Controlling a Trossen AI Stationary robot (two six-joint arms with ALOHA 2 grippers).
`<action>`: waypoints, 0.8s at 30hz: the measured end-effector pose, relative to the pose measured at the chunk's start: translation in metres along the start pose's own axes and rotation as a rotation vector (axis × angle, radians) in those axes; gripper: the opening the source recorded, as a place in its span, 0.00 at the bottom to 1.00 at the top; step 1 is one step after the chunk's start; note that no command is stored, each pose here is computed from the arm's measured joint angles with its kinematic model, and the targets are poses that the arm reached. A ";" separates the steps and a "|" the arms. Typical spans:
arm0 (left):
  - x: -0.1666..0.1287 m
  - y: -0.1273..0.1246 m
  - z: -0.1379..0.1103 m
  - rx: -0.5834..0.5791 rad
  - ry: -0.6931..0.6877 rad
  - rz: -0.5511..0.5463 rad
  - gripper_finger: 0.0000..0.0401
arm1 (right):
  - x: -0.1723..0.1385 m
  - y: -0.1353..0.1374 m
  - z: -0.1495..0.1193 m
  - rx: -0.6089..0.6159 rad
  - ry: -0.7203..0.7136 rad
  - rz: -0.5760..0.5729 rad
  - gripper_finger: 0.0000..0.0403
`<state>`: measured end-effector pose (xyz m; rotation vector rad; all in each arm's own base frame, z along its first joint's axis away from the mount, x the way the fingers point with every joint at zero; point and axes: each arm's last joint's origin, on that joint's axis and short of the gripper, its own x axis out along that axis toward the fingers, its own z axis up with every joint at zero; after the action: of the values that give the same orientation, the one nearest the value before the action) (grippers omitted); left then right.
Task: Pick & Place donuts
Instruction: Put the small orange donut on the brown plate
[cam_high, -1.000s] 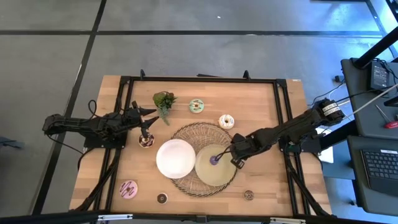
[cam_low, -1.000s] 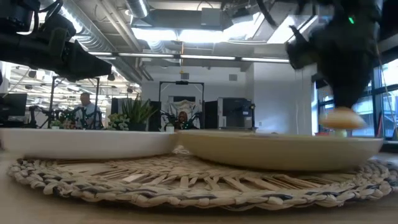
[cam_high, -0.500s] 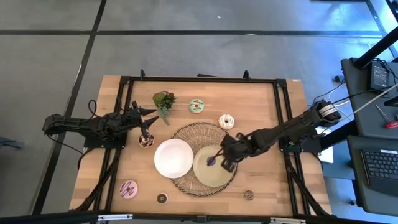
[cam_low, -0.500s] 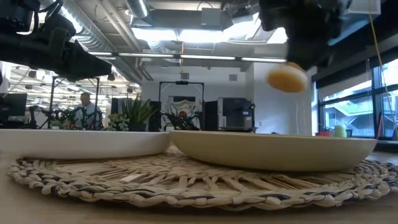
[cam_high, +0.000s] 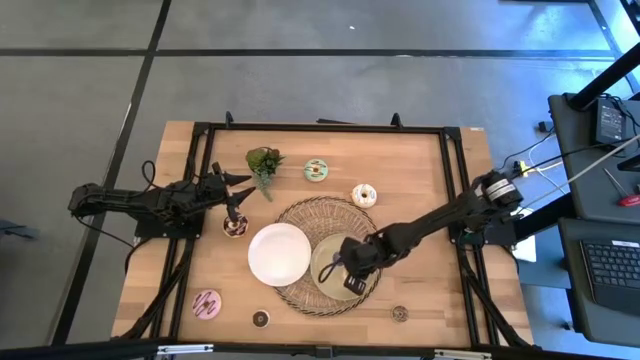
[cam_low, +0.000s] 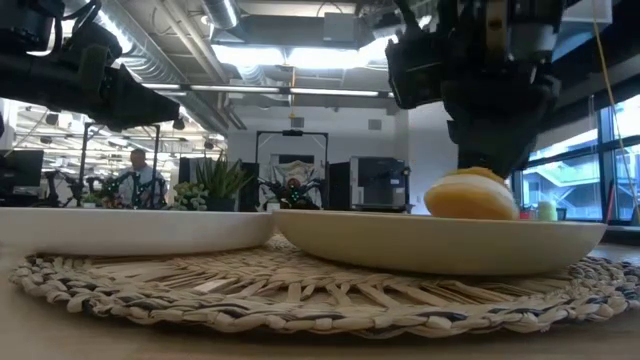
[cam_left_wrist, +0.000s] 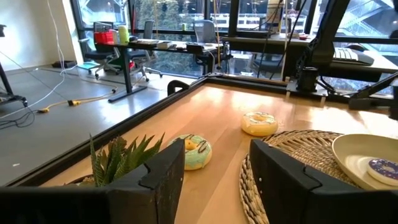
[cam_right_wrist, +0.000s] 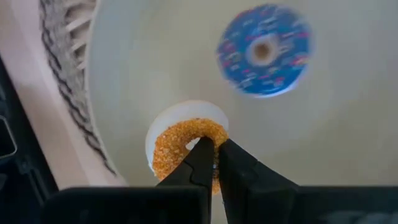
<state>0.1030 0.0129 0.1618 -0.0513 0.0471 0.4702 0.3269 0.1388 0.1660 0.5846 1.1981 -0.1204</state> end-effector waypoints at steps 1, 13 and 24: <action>0.000 0.000 0.000 0.000 0.000 0.000 0.44 | 0.001 0.002 0.000 -0.006 -0.003 -0.004 0.05; 0.000 0.000 0.000 0.000 0.000 -0.001 0.43 | 0.008 0.004 0.002 -0.033 0.043 -0.133 0.05; 0.000 0.000 0.000 0.000 0.000 -0.001 0.43 | 0.009 0.004 0.002 -0.021 0.041 -0.134 0.07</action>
<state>0.1030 0.0128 0.1618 -0.0516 0.0471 0.4690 0.3333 0.1431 0.1602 0.4903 1.2771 -0.2101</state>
